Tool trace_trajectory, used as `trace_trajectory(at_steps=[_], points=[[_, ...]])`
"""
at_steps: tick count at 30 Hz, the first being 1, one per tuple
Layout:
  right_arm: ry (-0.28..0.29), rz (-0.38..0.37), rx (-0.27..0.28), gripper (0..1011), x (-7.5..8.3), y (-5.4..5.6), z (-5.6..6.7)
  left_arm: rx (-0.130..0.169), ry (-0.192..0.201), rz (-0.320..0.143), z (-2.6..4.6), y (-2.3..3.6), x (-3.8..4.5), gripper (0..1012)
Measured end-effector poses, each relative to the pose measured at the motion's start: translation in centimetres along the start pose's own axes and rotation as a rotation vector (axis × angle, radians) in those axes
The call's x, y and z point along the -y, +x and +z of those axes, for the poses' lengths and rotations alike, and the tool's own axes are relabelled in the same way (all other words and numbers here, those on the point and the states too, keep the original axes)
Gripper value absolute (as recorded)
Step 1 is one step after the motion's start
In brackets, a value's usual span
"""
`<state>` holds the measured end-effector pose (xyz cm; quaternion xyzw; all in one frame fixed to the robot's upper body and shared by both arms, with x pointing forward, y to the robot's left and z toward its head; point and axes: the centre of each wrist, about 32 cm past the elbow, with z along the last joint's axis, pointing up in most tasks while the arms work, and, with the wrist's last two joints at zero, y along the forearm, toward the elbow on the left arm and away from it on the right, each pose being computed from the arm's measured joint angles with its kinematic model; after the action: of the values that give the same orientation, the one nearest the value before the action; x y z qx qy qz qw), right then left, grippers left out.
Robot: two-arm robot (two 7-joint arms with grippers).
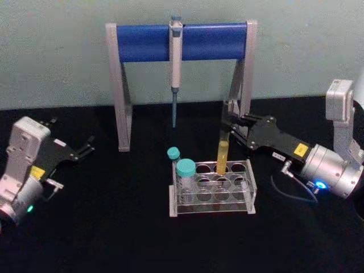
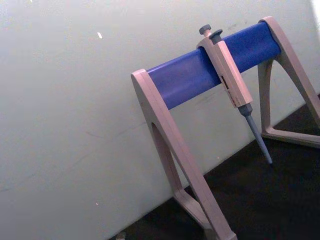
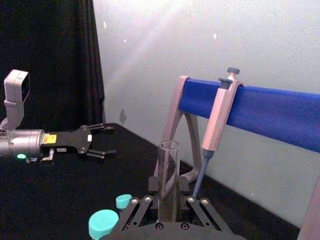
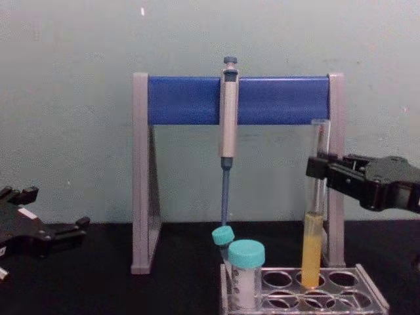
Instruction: Pick up the test tube from the test tube rack, shake it, then place it back into the test tube rack.
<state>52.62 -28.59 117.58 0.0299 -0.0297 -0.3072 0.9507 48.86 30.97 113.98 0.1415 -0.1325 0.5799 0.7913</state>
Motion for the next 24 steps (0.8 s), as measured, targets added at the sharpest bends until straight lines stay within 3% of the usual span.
trace_trajectory(at_steps=[24], points=[[-0.058, -0.005, -0.01, 228, -0.1, 0.0, -1.4, 0.0, 0.0, 0.0, 0.0, 0.0, 0.0, 1001]])
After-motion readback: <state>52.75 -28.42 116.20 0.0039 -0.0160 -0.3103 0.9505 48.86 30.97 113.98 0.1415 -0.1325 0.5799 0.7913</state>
